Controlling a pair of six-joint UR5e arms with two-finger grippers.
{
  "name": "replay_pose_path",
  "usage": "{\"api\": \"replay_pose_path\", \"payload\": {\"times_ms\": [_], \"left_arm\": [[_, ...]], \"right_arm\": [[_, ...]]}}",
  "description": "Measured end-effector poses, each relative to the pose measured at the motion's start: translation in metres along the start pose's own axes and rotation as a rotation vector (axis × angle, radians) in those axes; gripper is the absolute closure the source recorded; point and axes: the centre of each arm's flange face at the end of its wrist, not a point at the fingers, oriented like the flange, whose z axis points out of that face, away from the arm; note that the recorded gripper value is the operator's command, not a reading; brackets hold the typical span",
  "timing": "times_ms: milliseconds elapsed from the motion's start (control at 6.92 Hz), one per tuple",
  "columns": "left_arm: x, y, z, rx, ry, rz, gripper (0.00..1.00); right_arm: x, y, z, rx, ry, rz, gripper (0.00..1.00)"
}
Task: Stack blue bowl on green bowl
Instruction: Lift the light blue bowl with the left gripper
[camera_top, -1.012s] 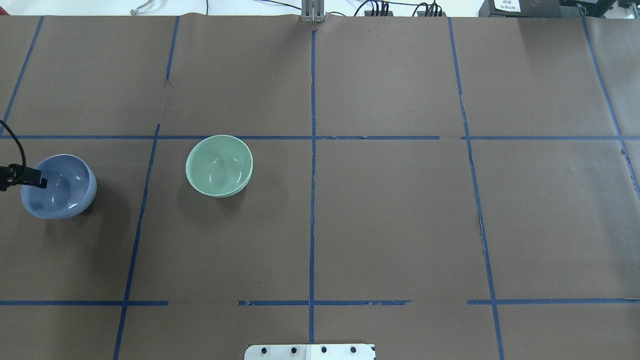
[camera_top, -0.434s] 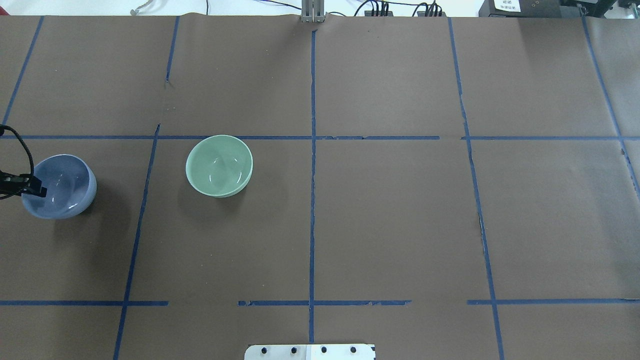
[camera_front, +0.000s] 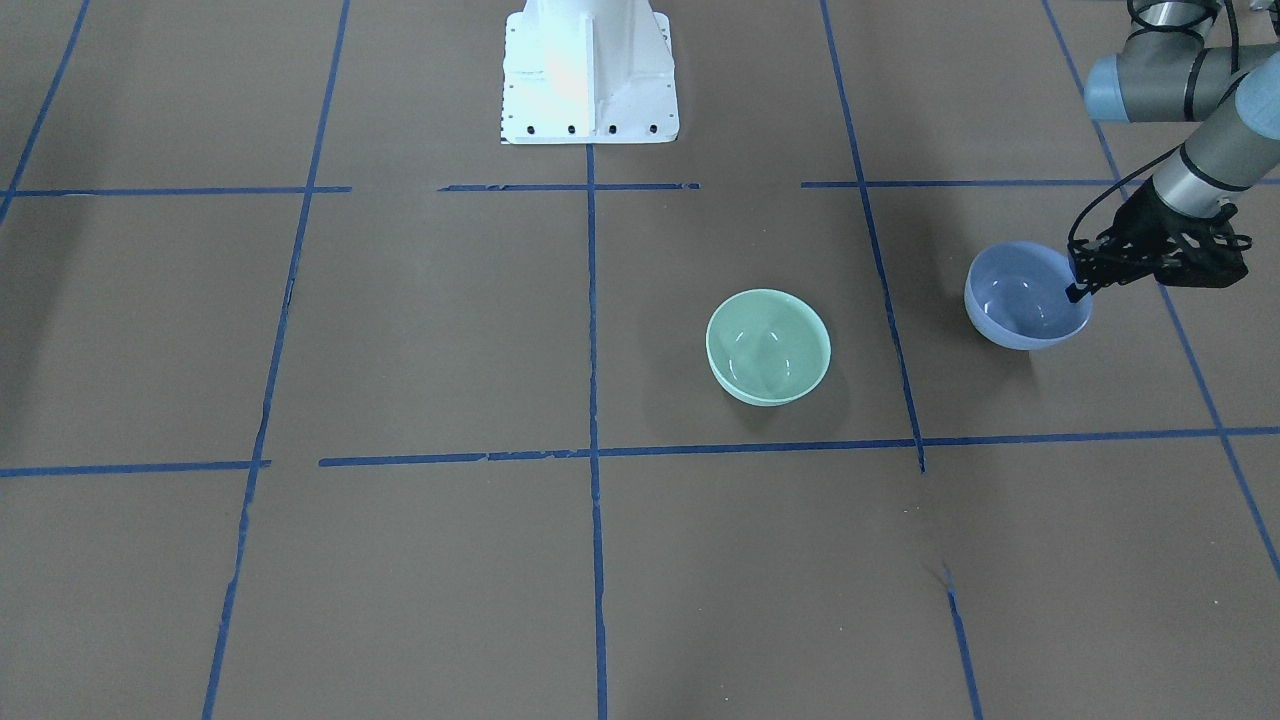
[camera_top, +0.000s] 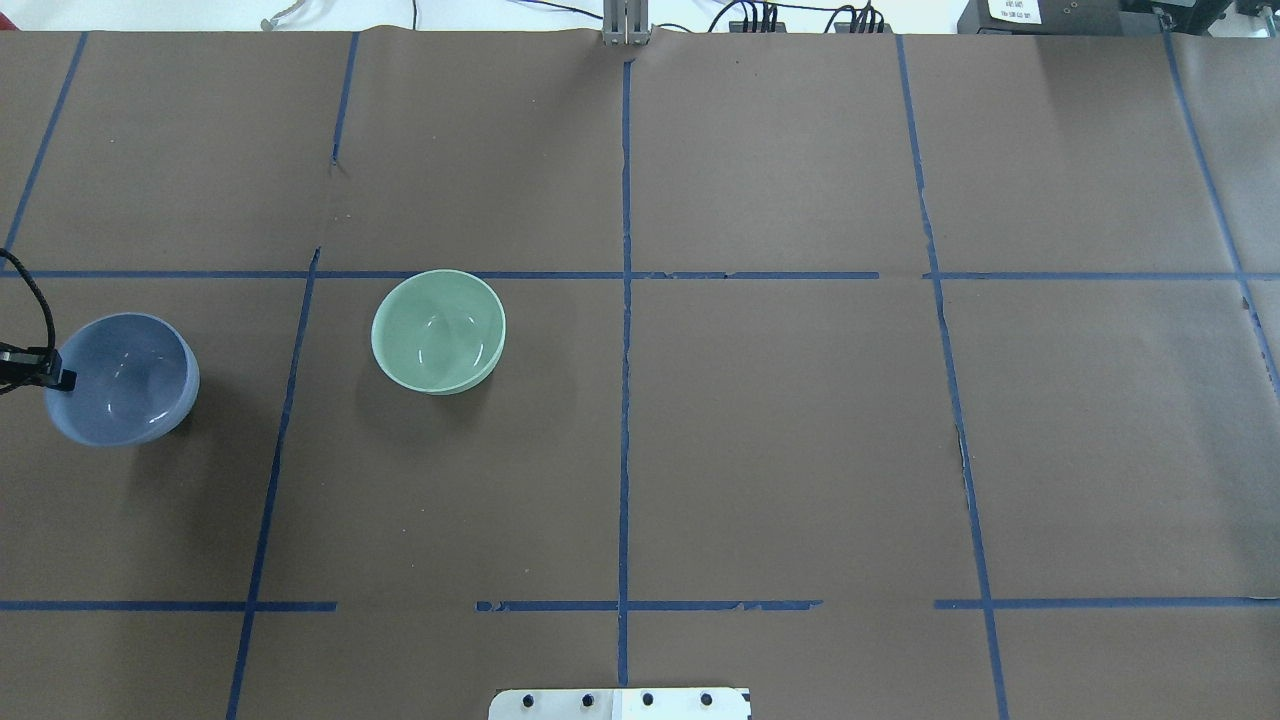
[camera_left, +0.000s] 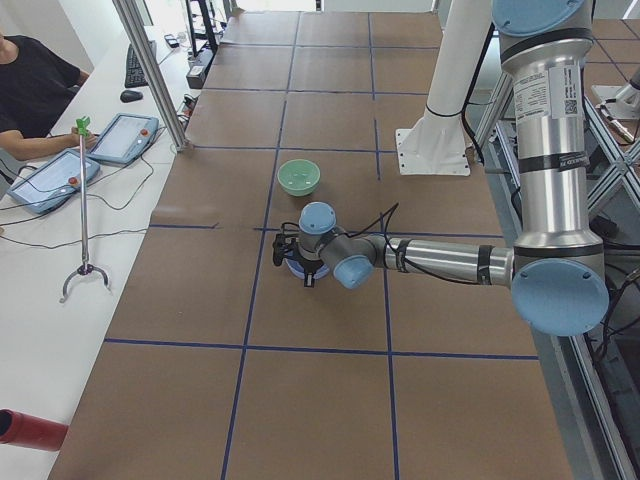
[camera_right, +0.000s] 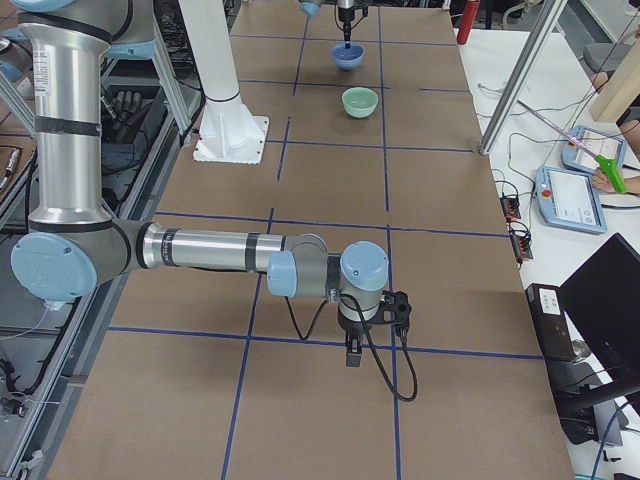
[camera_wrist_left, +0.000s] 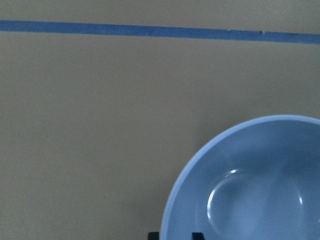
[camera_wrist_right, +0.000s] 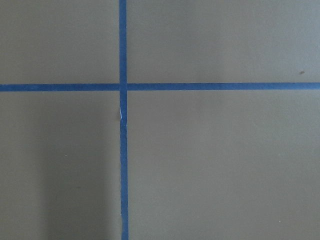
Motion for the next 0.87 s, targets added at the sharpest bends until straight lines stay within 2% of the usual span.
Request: {"api": "replay_pose_path", "payload": {"times_ms": [289,578,867], "left_arm": [[-0.005,-0.013,-0.055,-0.002,-0.002,0.043,1.00],[0.014,-0.055,-0.136,0.015,-0.057,0.056,1.00],[0.051,-0.096,-0.218,0.045,-0.096,0.021,1.00]], "right_arm": [[0.000,0.000,0.000,0.000,0.000,0.000,0.00],[0.000,0.000,0.000,0.000,-0.001,0.000,0.00],[0.000,0.000,0.000,-0.001,-0.001,0.001,0.00]]}}
